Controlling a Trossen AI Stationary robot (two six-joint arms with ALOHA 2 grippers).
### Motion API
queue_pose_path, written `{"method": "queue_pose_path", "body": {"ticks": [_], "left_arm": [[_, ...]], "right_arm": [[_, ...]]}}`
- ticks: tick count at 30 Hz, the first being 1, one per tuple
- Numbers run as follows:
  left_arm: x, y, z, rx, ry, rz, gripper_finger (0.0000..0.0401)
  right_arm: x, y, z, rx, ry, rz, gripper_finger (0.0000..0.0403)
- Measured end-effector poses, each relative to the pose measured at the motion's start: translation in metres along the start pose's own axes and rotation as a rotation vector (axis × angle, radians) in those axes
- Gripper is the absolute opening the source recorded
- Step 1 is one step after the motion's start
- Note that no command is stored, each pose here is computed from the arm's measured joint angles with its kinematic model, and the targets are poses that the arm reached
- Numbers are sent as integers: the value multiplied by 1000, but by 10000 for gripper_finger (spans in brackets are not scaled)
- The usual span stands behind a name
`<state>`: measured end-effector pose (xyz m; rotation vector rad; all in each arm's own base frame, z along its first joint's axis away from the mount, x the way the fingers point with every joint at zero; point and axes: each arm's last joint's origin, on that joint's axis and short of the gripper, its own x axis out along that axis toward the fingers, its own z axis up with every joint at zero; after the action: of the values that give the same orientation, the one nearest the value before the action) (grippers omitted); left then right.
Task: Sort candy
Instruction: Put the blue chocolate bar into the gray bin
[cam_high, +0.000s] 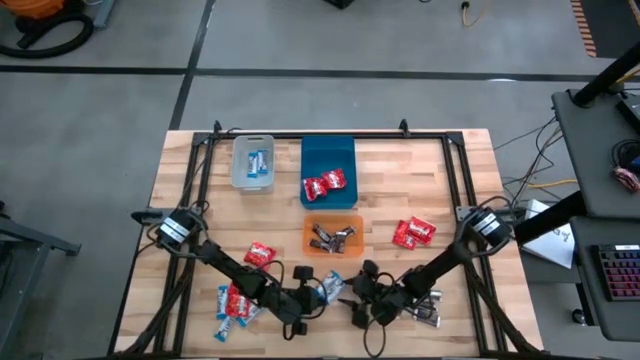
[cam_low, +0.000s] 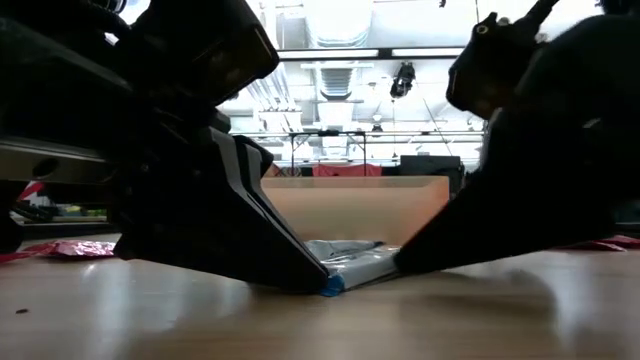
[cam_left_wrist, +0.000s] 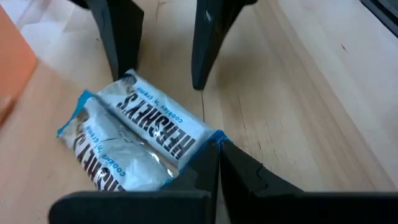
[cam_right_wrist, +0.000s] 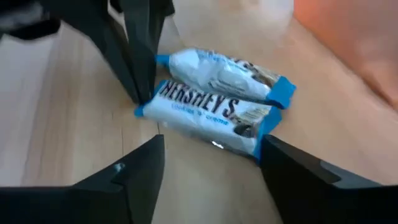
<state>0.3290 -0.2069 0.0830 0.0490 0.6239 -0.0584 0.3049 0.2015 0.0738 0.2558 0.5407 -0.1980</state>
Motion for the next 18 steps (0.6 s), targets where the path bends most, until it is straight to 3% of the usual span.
{"method": "queue_pose_path", "body": {"ticks": [9,14,18], "left_arm": [[0,0,-2,4,11,2,0],[0,0,-2,4,12,1,0],[0,0,-2,4,12,0,0]], "right_arm": [[8,-2,-1,56,-72,-20,258],[12,-3,1,82,-95,-20,220],[12,-4,1,82,-101,-30,164]]}}
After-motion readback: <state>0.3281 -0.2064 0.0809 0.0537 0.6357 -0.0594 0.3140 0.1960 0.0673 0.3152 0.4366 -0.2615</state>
